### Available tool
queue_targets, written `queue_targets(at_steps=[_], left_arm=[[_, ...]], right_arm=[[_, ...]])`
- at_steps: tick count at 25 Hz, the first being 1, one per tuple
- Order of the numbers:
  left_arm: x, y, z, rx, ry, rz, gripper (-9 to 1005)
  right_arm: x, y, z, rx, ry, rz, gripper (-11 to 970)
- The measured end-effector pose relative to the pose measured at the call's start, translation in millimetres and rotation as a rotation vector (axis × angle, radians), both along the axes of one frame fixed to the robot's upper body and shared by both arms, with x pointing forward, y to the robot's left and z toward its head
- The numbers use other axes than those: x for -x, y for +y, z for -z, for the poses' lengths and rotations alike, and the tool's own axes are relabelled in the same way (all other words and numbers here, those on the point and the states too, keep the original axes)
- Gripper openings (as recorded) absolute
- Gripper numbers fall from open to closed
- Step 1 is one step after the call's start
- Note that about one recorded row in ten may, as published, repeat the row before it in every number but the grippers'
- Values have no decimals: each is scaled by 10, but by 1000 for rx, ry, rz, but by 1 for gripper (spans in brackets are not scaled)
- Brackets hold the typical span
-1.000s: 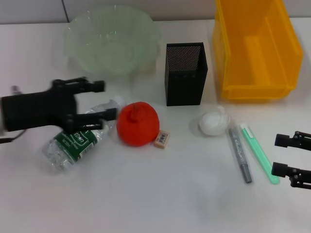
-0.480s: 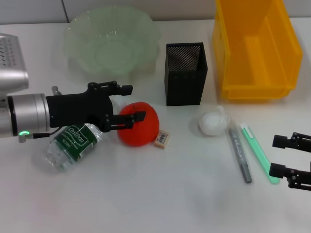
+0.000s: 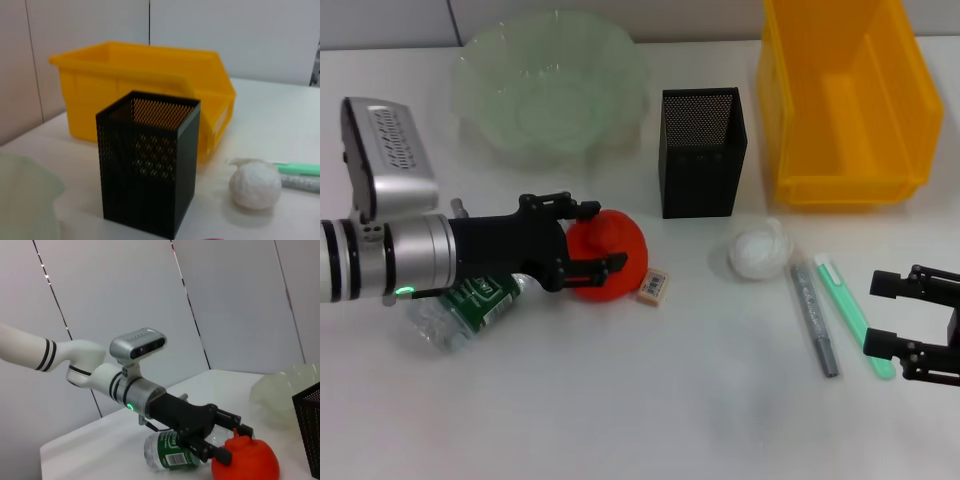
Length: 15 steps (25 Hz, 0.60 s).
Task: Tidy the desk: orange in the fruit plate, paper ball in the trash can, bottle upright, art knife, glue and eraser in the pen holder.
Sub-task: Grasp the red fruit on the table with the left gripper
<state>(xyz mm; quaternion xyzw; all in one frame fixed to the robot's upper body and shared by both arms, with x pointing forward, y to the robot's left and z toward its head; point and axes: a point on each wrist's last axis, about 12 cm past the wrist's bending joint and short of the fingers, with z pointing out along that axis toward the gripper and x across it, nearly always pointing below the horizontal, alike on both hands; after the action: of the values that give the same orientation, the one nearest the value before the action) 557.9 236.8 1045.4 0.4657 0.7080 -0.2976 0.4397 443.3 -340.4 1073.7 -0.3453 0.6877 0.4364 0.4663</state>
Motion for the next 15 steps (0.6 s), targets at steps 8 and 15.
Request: queue_targets(at_steps=[8,15], left_arm=[[-27,-34,10,-15,-2,0,715],[-28,-60,3,-12,15,11,518]], right_arm=[[-3,5,17,3,4,9,731],[-2,4,25,4,4,17,730]])
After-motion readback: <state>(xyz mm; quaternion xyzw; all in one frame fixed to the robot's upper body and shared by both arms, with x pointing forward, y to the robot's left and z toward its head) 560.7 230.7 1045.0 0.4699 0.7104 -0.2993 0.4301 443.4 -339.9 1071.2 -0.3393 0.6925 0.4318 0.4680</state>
